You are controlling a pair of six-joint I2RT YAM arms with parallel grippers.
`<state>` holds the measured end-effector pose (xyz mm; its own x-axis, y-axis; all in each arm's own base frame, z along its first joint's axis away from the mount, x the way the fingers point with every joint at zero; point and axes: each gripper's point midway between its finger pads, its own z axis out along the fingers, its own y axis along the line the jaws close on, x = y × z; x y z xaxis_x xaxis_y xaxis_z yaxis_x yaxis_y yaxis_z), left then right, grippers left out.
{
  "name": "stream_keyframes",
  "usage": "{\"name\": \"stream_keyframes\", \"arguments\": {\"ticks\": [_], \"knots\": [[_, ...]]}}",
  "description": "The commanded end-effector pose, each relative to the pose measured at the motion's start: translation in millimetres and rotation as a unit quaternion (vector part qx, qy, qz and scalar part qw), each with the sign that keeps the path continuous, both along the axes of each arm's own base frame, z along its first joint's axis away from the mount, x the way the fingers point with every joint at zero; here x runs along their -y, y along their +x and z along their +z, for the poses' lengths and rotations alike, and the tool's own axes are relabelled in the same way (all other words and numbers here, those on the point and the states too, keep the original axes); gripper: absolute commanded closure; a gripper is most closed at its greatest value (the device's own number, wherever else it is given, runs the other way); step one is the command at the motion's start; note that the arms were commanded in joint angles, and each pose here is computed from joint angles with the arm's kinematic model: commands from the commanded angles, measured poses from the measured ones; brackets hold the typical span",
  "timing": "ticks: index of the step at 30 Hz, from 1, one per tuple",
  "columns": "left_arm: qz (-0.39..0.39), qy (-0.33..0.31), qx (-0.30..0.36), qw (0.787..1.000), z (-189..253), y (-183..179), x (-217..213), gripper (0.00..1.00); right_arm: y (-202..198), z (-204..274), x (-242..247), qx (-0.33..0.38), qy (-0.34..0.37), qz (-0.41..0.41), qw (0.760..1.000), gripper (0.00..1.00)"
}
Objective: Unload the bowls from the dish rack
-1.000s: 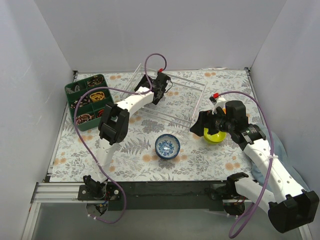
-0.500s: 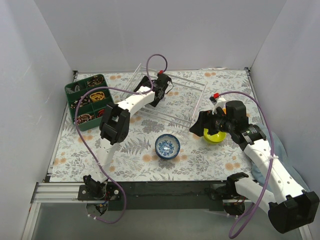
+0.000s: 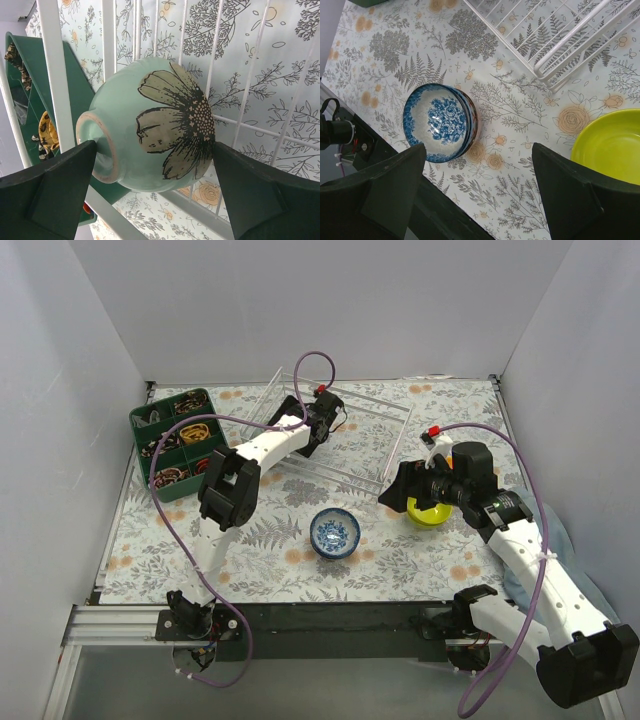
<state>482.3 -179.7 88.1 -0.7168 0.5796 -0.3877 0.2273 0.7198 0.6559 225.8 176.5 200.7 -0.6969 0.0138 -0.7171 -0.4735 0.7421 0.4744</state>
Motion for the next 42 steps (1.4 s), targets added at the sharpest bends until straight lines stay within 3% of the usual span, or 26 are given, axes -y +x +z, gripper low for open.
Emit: {"name": "stream_keyframes", "arguments": {"ticks": [1, 11, 21, 25, 31, 42], "knots": [[0.025, -0.024, -0.097, 0.995, -60, -32, -13, 0.04, 1, 11, -4, 0.025, 0.018, 0.007, 0.999, 0.06], [0.006, -0.043, -0.035, 0.998, -4, -21, 4, 0.26, 1, 16, 0, 0.041, 0.015, -0.003, 0.999, 0.06], [-0.014, -0.048, 0.006, 0.999, 30, -28, 18, 0.44, -2, 16, 2, 0.049, 0.016, -0.006, 0.999, 0.06], [-0.019, -0.058, 0.019, 0.998, 42, -32, 22, 0.55, -1, 16, 3, 0.053, 0.015, -0.008, 0.998, 0.06], [-0.018, -0.068, 0.034, 0.997, 51, -33, 23, 0.60, -2, 19, 3, 0.057, 0.020, -0.012, 0.998, 0.06], [-0.017, -0.159, 0.075, 0.984, 82, -26, 37, 0.73, -2, 28, 2, 0.072, 0.030, -0.010, 0.997, 0.06]]}}
